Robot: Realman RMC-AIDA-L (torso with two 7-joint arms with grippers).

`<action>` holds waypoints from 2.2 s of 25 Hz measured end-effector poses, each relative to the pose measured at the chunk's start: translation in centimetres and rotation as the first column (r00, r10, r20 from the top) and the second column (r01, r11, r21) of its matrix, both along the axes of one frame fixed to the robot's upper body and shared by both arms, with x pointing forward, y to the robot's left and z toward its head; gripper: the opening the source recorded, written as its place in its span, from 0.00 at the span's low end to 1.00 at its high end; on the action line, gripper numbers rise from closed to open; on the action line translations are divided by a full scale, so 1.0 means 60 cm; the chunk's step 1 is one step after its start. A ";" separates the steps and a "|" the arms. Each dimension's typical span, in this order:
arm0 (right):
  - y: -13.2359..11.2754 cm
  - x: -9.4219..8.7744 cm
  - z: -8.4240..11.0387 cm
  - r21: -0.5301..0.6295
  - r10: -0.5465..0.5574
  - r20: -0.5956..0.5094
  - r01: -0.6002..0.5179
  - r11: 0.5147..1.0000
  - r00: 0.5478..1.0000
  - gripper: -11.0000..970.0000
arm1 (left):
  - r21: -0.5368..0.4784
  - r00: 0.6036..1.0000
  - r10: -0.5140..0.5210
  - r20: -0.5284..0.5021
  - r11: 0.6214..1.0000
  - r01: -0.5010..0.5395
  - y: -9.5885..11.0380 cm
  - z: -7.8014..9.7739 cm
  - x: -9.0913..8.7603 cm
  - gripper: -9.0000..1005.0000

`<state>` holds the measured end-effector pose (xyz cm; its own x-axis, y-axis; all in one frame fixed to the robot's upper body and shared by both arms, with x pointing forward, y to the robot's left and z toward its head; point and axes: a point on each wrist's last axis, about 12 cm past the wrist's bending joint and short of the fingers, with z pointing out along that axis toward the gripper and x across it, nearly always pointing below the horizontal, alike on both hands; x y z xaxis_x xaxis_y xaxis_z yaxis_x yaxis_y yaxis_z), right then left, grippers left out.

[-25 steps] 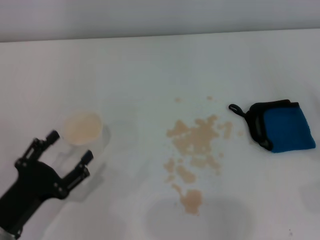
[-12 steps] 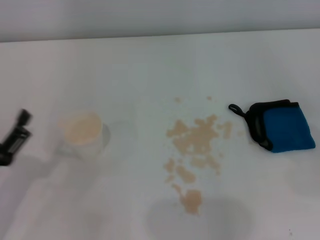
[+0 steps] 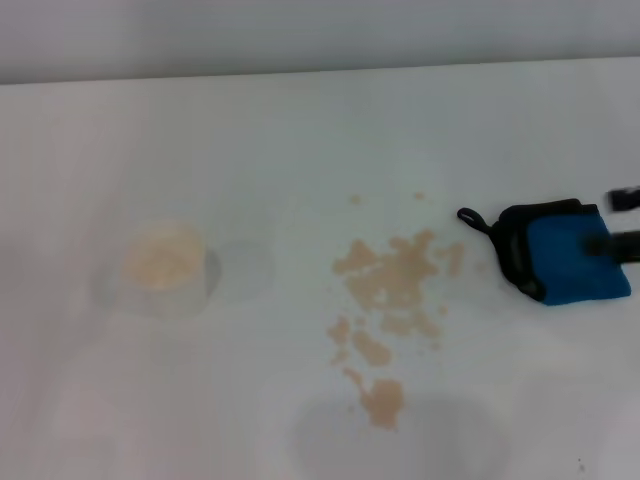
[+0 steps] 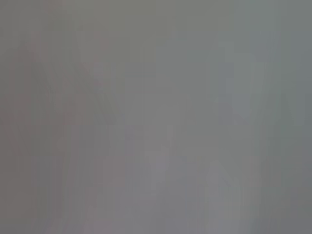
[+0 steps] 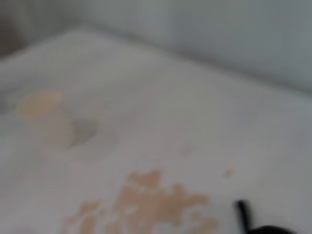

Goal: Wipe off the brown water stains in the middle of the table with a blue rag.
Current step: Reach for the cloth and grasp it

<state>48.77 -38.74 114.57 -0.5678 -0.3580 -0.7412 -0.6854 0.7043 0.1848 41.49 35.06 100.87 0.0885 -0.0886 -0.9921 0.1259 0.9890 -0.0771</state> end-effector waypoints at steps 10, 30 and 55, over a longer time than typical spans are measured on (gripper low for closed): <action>0.122 0.097 -0.016 -0.330 0.123 -0.222 -0.193 0.924 0.967 0.84 | -0.010 0.999 -0.001 -0.045 1.000 0.000 -0.003 -0.010 0.007 0.87; 0.230 0.115 -0.027 -0.634 0.083 -0.242 -0.222 0.741 0.967 0.77 | -0.006 0.999 0.023 -0.048 1.000 -0.023 0.007 -0.010 0.007 0.87; 0.244 0.112 -0.068 -0.656 0.012 -0.286 -0.205 0.727 0.958 0.73 | -0.003 0.998 0.026 -0.065 1.000 -0.026 0.006 -0.012 0.014 0.87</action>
<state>55.46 -24.07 110.48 -0.6186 -0.7764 -0.1207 -0.7643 0.6302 -0.1367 42.34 35.42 100.15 0.0260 -0.0912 -0.9955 0.0948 0.9916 -0.0883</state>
